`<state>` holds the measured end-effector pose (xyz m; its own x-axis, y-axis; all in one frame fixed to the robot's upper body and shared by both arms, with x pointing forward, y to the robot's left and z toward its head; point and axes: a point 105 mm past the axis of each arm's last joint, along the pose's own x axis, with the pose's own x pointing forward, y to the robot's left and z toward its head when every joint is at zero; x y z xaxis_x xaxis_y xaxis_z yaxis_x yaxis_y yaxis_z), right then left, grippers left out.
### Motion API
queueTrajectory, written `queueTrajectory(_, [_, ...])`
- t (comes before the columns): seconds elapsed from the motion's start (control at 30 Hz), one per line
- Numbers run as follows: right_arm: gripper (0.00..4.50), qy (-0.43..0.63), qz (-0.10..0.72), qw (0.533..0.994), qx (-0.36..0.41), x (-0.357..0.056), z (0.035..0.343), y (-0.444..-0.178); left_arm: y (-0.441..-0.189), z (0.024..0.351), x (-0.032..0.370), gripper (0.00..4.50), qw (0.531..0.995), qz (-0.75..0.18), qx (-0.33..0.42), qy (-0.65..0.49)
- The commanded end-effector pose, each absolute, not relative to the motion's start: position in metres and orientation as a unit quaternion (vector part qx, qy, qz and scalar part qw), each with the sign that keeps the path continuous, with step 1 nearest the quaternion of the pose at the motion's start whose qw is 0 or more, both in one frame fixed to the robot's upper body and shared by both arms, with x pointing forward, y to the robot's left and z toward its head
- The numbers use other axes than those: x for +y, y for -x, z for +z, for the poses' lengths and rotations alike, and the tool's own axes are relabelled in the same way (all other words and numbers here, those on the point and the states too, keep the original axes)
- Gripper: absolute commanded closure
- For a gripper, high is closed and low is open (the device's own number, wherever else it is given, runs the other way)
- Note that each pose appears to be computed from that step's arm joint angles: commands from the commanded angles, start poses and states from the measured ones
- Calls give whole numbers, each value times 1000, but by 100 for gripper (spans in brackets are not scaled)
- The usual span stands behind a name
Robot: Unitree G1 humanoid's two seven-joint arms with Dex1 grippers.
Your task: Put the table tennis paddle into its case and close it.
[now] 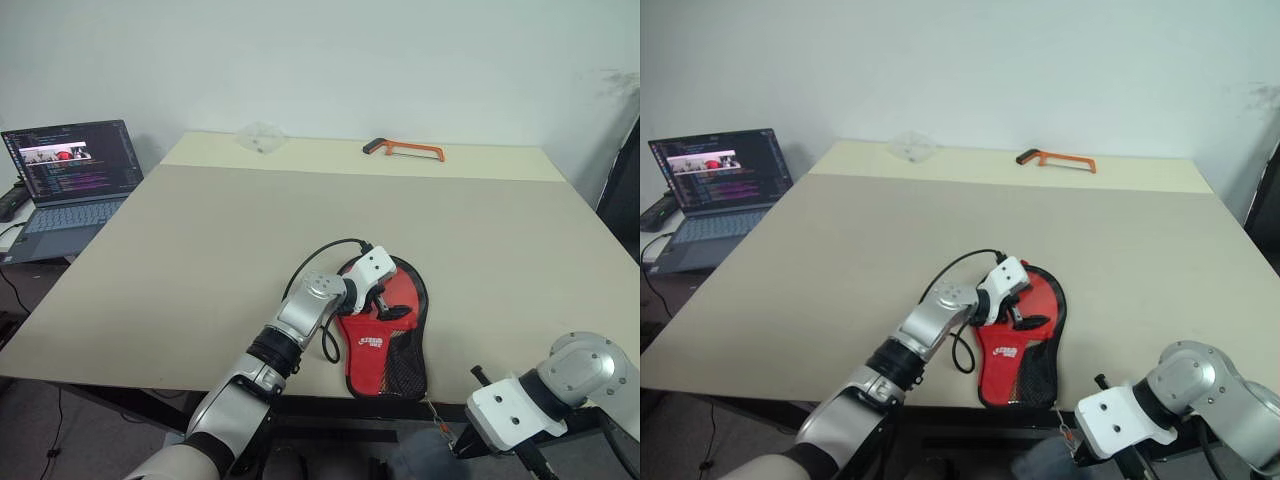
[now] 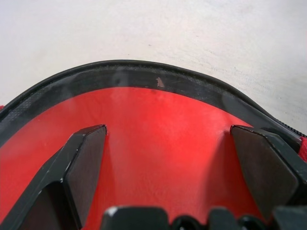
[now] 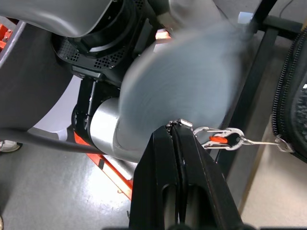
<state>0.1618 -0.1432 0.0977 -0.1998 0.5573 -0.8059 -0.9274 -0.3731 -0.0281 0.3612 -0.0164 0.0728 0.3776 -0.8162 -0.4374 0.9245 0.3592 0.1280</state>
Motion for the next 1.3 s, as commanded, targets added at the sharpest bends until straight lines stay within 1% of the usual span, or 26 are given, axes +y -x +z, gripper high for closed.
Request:
queueTrajectory(0.03, [448,406,709,527,233,-147,109,-180,-351,14,9,2,793,-510,256,-213])
queueTrajectory(0.1, [448,416,693,541,231,-149,112,-190,-352,14,9,2,793,-511,255,-212])
queueTrajectory(0.3, [448,427,682,545,234,-154,117,-198,-353,17,11,2,795,-513,248,-207])
queueTrajectory(0.53, [448,484,649,554,192,-146,133,-229,-352,14,11,2,798,-510,249,-203])
queueTrajectory(0.67, [448,492,633,568,187,-145,129,-242,-351,15,11,2,798,-512,247,-200])
queueTrajectory(0.77, [448,488,624,578,197,-147,119,-248,-349,24,8,2,801,-525,224,-179])
queueTrajectory(0.8, [432,483,627,578,200,-148,117,-247,-349,30,7,2,804,-532,208,-165])
queueTrajectory(0.87, [393,476,619,593,196,-148,117,-252,-345,45,6,2,803,-551,177,-141])
queueTrajectory(0.93, [327,485,593,613,192,-152,121,-266,-343,58,13,2,803,-562,154,-122])
queueTrajectory(1.07, [188,496,567,629,191,-160,129,-281,-340,75,33,2,804,-566,135,-118])
queueTrajectory(1.13, [118,502,563,627,195,-165,132,-284,-337,86,43,2,802,-574,127,-111])
queueTrajectory(1.23, [17,473,579,634,199,-169,144,-275,-331,111,67,2,796,-586,110,-104])
queueTrajectory(1.27, [7,457,584,641,198,-169,149,-273,-330,118,75,2,795,-588,106,-107])
queueTrajectory(1.3, [7,428,588,659,193,-169,157,-271,-329,126,88,2,796,-585,103,-115])
